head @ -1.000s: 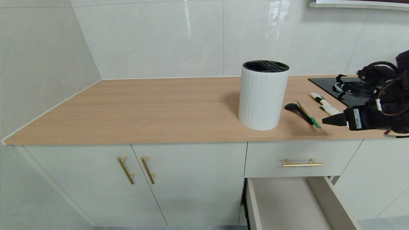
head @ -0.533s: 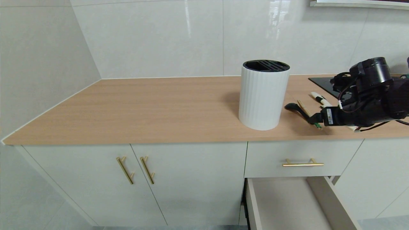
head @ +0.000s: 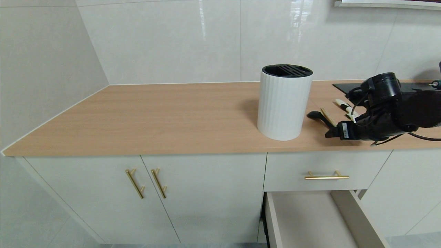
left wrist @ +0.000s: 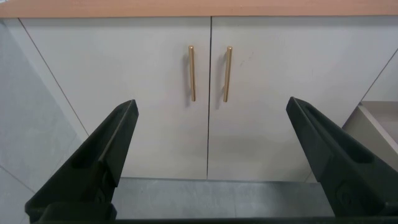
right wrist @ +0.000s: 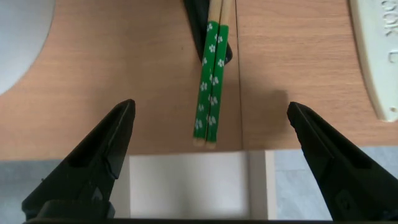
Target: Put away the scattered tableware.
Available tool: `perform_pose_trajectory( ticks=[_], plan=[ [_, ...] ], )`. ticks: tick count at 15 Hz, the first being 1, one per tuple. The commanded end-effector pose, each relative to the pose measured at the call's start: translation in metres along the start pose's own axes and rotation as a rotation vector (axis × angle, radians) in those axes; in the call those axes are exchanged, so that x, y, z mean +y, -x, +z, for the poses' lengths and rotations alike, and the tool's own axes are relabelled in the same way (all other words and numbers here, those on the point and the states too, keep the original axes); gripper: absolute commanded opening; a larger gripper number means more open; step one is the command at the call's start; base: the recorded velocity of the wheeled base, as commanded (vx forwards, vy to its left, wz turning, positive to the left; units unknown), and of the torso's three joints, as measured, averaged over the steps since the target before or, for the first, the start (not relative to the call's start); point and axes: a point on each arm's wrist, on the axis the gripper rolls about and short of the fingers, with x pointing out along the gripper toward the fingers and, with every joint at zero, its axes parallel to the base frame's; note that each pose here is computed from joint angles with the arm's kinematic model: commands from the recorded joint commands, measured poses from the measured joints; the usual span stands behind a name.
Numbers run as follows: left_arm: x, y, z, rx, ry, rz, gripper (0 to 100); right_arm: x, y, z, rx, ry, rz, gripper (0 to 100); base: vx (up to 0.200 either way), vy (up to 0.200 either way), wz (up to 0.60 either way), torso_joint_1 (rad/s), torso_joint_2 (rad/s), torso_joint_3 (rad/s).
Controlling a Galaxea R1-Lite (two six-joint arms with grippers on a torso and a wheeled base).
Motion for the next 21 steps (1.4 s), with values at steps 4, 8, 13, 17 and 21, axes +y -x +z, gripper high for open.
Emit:
perform_pose_trajectory(
  ticks=[4,8,13,17,21],
  plan=[
    [0.000,0.000,0.000,0.002,0.000,0.000,100,0.001,-0.003,0.001,0.001,-0.001,0.000,100,0.000,0.000,0.00,0.000,0.00,0.000],
    [0.000,0.000,0.000,0.002,0.000,0.000,100,0.001,-0.003,0.000,0.005,-0.001,0.001,0,0.000,0.000,0.00,0.000,0.00,0.000],
    [0.000,0.000,0.000,0.002,0.000,0.000,100,0.000,-0.002,0.000,0.001,-0.001,0.000,0,0.000,0.000,0.00,0.000,0.00,0.000],
    [0.000,0.000,0.000,0.002,0.000,0.000,100,-0.008,0.027,0.010,-0.068,-0.023,-0.003,0,0.000,0.000,0.00,0.000,0.00,0.000],
    [0.000,0.000,0.000,0.002,0.000,0.000,100,-0.021,0.106,-0.006,-0.169,-0.040,0.015,0,0.000,0.000,0.00,0.000,0.00,0.000]
  ],
)
